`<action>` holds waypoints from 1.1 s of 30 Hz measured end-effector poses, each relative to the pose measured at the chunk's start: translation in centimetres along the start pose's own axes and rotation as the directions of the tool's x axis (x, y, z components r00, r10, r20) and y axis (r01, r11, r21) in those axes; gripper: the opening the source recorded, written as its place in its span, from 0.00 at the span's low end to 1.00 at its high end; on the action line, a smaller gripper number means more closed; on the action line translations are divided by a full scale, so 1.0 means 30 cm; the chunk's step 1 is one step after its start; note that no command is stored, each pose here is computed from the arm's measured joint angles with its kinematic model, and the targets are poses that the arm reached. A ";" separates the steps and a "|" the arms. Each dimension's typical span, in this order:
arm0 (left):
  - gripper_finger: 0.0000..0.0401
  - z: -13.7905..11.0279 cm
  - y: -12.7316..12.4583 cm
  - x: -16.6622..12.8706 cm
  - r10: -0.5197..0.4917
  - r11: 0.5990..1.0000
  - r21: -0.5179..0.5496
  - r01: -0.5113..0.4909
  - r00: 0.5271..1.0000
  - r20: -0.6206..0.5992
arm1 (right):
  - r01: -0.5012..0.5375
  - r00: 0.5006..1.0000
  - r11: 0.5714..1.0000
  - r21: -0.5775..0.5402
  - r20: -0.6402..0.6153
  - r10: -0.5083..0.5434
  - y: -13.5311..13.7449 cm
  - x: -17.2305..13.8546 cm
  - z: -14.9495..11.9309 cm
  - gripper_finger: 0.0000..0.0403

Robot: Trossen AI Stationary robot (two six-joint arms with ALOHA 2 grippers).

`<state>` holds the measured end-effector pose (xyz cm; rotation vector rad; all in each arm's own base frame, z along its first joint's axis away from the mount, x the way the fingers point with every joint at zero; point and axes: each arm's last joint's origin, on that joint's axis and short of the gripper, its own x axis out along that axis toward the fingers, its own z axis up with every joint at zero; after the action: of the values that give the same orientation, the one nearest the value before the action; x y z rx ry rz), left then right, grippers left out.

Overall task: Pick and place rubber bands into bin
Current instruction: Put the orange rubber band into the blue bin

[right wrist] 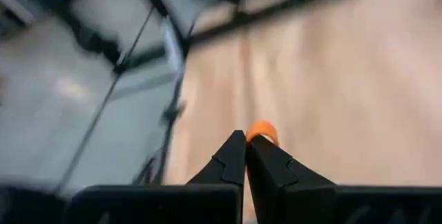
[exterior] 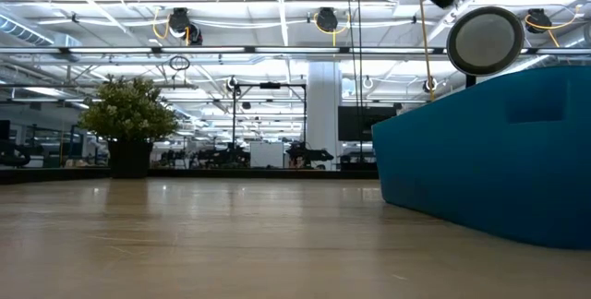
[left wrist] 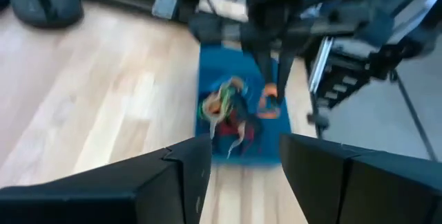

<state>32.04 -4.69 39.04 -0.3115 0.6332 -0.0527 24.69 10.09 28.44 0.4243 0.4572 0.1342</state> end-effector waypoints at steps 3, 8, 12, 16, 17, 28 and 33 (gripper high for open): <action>0.44 -0.009 0.002 -0.036 0.015 1.000 0.019 -0.015 1.000 -0.013 | -0.028 0.985 0.995 0.095 -0.169 0.044 0.007 -0.013 -0.049 0.00; 0.44 -0.008 0.002 -0.091 0.017 1.000 -0.005 -0.017 1.000 0.004 | 0.109 0.917 0.974 0.198 -0.399 -0.022 0.003 -0.035 -0.135 0.00; 0.44 -0.014 0.014 -0.117 0.042 0.999 0.000 -0.042 0.999 -0.008 | 0.265 0.838 0.939 0.220 -0.534 -0.111 -0.017 -0.055 -0.187 0.00; 0.44 -0.011 0.018 -0.126 0.044 0.999 0.001 -0.044 0.999 -0.002 | 0.373 0.766 0.910 0.179 -0.614 -0.193 -0.044 -0.065 -0.216 0.00; 0.44 -0.010 0.018 -0.126 0.043 0.999 0.001 -0.043 0.999 0.001 | 0.389 0.753 0.905 0.171 -0.625 -0.206 -0.050 -0.063 -0.220 0.00; 0.44 -0.021 0.026 -0.128 0.104 0.994 0.018 -0.104 0.994 -0.019 | 0.453 0.697 0.881 0.136 -0.670 -0.255 -0.075 -0.046 -0.239 0.05; 0.44 -0.033 0.031 -0.129 0.117 0.993 0.020 -0.116 0.991 -0.058 | 0.452 0.697 0.882 0.138 -0.671 -0.252 -0.075 -0.046 -0.239 0.10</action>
<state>28.30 -3.52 40.22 -0.2568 0.7083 0.0449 20.29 10.40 22.22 0.5727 1.2476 -0.1877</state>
